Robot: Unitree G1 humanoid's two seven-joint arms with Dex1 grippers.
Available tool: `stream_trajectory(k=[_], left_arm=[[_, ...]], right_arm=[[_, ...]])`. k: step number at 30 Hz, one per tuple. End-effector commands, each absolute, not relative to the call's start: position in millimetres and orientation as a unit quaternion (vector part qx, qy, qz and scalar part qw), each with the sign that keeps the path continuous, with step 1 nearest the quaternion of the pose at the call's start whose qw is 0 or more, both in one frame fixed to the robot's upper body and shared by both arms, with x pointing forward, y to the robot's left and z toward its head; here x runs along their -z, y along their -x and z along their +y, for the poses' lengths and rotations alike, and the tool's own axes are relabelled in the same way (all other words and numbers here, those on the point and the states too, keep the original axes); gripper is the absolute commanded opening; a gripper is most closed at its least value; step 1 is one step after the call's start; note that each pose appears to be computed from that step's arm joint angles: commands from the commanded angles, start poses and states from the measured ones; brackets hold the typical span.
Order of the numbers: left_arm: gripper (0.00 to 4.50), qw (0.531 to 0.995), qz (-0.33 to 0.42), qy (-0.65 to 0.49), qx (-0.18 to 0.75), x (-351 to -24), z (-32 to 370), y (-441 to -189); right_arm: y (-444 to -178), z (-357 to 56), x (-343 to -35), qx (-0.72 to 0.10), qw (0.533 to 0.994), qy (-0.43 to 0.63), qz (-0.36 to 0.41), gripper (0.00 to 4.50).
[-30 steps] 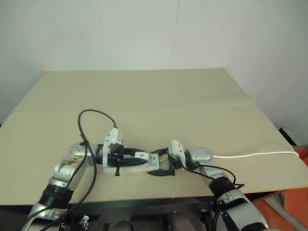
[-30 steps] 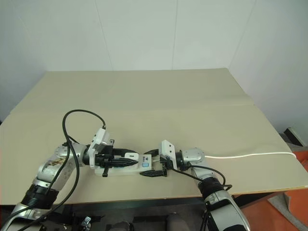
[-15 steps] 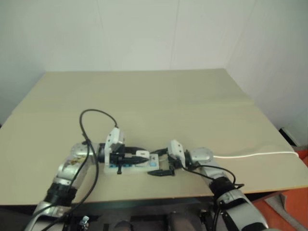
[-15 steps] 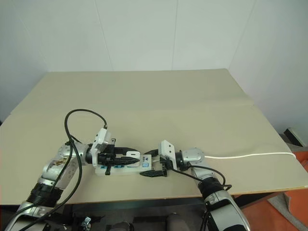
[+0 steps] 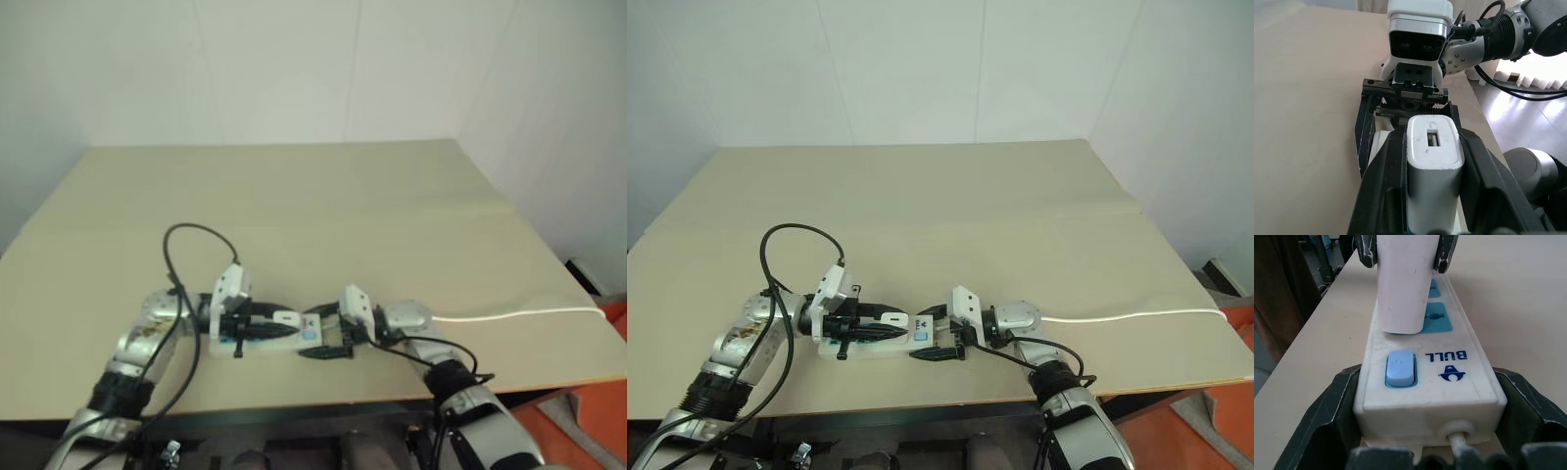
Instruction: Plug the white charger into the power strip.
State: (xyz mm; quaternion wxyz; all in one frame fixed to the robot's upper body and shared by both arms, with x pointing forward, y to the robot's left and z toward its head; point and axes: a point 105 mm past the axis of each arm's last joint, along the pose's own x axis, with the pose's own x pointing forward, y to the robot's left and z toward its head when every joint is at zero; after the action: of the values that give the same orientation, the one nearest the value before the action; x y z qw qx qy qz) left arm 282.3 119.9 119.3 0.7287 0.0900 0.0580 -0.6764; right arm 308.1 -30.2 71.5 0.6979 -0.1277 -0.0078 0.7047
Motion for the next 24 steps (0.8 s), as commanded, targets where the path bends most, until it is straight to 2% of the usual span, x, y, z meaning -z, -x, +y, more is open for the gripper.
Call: stream_trajectory(k=[1,10,24], left_arm=[[1.03,0.726,0.130,-0.106,0.667,-93.5,144.2,-271.8],[1.03,0.738,0.147,-0.118,0.648,-86.6,155.1,-271.1],[1.03,0.710,0.162,-0.141,0.670,-80.1,134.2,-276.5]], right_arm=[[-308.3,-32.8,-66.8,-0.700,0.703,0.124,0.005,3.43],[-309.2,-32.5,-67.3,-0.702,0.701,0.126,0.007,3.43],[-308.9,-34.2,-66.8,-0.700,0.702,0.129,0.009,3.43]])
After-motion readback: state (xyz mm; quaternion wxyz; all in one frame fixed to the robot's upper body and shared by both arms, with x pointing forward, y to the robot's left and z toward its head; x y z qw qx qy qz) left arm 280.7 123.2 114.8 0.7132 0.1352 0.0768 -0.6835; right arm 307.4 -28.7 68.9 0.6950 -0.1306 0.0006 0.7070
